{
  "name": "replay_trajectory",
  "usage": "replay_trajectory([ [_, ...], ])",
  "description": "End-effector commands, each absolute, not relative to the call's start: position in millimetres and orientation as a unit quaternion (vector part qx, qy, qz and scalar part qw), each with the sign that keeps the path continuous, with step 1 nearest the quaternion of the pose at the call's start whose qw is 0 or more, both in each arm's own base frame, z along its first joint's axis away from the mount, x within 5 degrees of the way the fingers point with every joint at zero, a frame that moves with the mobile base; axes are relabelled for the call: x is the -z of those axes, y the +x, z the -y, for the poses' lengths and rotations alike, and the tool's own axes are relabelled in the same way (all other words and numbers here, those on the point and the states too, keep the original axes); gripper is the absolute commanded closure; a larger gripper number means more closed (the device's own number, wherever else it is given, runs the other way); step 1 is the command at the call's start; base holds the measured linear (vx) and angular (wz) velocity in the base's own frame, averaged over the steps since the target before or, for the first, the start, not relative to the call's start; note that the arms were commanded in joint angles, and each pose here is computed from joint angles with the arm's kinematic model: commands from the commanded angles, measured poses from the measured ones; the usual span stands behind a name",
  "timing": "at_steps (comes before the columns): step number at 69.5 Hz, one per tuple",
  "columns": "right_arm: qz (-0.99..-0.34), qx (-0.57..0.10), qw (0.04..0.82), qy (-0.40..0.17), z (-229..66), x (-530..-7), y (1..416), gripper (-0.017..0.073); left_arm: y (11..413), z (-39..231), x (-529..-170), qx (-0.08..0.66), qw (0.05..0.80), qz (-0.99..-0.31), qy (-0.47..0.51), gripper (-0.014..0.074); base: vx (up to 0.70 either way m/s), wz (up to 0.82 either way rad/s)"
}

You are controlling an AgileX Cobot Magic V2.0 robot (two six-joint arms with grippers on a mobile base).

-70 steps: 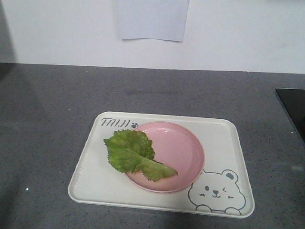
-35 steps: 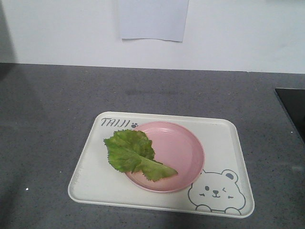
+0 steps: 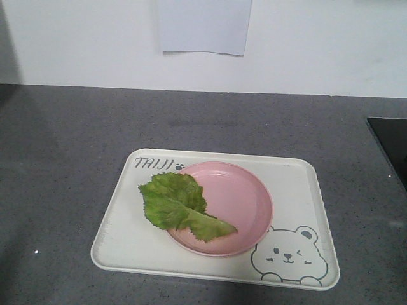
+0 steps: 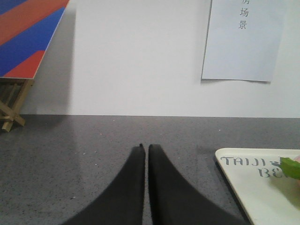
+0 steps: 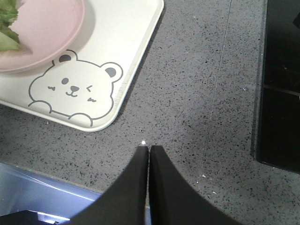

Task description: Transfer vegetables to tray and serve

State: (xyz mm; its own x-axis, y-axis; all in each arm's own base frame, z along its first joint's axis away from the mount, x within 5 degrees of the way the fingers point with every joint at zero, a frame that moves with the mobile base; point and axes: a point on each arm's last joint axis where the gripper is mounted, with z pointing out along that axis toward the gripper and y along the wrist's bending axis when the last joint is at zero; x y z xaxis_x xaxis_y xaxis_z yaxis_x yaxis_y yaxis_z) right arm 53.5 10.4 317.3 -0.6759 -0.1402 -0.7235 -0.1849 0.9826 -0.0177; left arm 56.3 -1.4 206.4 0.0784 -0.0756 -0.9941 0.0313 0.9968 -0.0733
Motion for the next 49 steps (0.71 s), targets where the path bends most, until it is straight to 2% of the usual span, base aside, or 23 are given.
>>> replay_trajectory([
  [1,-0.902,-0.027,0.422,-0.091,-10.7,-327.1,57.5,0.0568,55.6,1.4,-205.0,0.044,0.755,-0.654,-0.022,0.0601,0.00,0.00],
  [49,-0.902,-0.027,0.422,-0.091,-10.7,-327.1,57.5,0.0568,55.6,1.4,-205.0,0.044,0.755,-0.654,-0.022,0.0601,0.00,0.00],
])
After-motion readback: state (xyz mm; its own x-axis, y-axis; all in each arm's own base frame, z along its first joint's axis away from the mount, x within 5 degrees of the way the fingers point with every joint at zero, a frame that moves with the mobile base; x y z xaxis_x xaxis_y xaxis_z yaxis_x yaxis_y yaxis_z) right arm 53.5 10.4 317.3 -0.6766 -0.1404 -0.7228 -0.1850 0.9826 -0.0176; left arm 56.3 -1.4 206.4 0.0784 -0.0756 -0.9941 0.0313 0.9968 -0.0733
